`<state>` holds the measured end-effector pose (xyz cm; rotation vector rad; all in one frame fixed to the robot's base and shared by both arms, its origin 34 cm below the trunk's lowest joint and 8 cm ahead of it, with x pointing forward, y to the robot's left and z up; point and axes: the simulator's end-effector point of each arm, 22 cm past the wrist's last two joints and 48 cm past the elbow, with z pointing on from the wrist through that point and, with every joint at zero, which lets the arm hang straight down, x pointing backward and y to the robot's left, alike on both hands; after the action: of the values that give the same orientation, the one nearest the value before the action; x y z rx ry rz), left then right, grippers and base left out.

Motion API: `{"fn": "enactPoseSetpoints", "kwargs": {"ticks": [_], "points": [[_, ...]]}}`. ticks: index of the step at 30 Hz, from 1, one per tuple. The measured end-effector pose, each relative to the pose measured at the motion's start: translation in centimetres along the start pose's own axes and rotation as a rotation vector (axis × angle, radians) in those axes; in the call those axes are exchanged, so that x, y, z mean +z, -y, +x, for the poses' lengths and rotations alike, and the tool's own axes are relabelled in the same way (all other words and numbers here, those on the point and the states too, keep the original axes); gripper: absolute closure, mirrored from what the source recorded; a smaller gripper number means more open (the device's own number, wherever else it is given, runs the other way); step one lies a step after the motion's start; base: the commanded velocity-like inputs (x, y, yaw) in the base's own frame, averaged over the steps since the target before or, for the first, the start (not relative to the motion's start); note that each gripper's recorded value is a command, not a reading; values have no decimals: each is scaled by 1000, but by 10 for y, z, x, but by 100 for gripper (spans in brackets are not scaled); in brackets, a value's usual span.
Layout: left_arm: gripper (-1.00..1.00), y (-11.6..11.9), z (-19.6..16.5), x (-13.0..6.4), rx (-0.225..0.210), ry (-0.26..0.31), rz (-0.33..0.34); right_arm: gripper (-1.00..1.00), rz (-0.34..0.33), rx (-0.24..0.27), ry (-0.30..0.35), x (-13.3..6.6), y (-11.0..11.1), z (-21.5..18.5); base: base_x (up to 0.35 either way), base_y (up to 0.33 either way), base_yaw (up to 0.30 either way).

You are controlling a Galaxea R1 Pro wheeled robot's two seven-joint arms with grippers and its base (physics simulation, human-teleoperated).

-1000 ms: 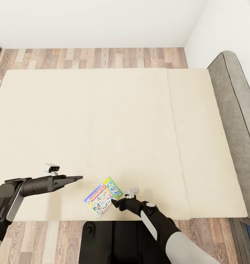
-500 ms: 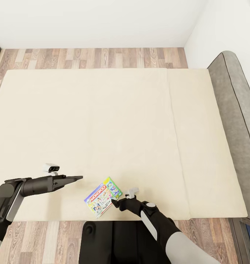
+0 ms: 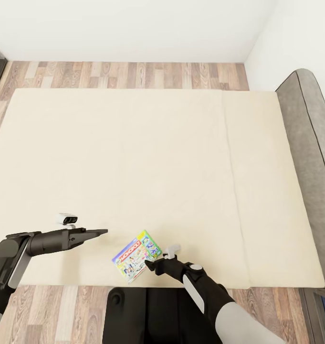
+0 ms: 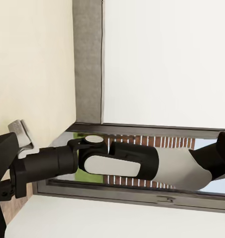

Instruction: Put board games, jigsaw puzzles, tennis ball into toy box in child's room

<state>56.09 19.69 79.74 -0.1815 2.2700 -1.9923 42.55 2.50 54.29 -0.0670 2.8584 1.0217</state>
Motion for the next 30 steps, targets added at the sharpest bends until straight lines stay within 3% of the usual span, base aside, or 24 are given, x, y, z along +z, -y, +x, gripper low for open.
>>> {"fn": "enactPoseSetpoints", "kwargs": {"ticks": [30], "points": [[-100,0,0,0,0,0,-1,-100,0,1,-3,0,0,1,0,15,15]]}}
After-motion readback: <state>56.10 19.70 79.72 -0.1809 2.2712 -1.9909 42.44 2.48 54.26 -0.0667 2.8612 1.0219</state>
